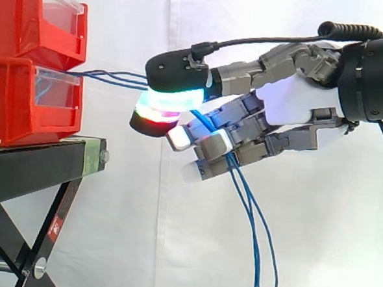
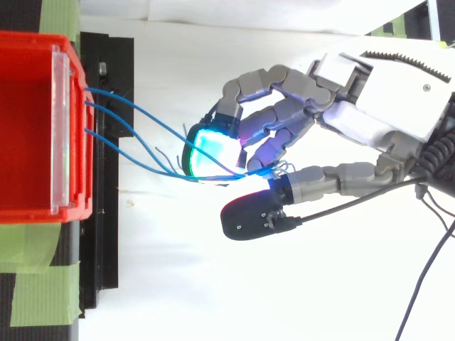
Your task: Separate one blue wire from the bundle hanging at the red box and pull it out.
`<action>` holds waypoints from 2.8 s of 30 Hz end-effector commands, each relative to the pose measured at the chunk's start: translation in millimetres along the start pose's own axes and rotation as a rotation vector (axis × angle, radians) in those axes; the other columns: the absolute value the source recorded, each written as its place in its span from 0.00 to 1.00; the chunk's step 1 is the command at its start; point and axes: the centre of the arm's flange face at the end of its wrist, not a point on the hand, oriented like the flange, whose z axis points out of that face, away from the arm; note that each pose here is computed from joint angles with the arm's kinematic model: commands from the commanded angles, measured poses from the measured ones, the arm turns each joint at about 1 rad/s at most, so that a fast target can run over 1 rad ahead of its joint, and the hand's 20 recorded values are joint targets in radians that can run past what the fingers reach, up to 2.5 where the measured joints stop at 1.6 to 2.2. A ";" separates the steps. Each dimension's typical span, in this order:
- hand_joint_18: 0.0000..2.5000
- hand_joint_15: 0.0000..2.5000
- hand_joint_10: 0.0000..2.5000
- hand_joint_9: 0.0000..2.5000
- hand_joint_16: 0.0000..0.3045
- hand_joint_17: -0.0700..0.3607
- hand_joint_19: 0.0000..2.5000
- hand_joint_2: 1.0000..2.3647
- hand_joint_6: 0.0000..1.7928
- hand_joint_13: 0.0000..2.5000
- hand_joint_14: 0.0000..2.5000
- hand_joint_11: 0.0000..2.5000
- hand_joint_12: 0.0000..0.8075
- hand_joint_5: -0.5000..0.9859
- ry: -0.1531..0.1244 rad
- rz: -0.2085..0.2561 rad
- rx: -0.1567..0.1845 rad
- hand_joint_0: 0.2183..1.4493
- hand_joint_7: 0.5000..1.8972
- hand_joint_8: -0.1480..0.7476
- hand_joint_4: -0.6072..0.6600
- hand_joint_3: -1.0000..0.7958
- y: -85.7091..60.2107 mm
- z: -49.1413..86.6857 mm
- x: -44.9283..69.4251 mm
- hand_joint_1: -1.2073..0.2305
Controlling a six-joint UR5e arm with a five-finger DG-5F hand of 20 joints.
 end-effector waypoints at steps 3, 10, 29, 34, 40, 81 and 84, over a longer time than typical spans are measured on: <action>0.22 0.57 0.01 0.30 0.19 0.47 0.18 0.00 0.47 0.50 0.01 0.42 0.44 0.17 0.001 0.002 0.000 0.28 0.41 0.54 0.69 0.31 -0.1 0.1 0.3 0.32; 0.22 0.57 0.01 0.31 0.20 0.48 0.18 0.00 0.47 0.51 0.00 0.42 0.45 0.17 0.001 0.002 0.000 0.26 0.40 0.56 0.69 0.30 -0.1 0.1 0.3 0.38; 0.25 0.58 0.01 0.34 0.18 0.45 0.18 0.02 0.49 0.53 0.01 0.44 0.41 0.17 0.001 0.003 -0.001 0.38 0.39 0.54 0.68 0.47 0.7 -0.2 0.0 0.29; 0.24 0.58 0.01 0.31 0.18 0.44 0.16 0.02 0.49 0.51 0.01 0.42 0.41 0.17 0.001 0.002 0.000 0.40 0.40 0.52 0.68 0.46 -0.1 0.1 0.3 0.23; 0.23 0.58 0.01 0.28 0.17 0.44 0.15 0.02 0.48 0.49 0.01 0.41 0.42 0.16 0.001 0.002 0.000 0.42 0.42 0.52 0.68 0.44 -0.1 0.1 0.3 0.18; 0.21 0.57 0.01 0.25 0.18 0.44 0.17 0.00 0.45 0.46 0.01 0.38 0.45 0.16 0.001 0.001 -0.001 0.29 0.42 0.52 0.68 0.28 -0.5 0.0 0.3 0.31; 0.21 0.57 0.01 0.26 0.17 0.44 0.17 0.00 0.45 0.47 0.01 0.39 0.43 0.16 0.001 0.002 -0.003 0.31 0.42 0.52 0.68 0.30 0.2 0.3 0.5 0.31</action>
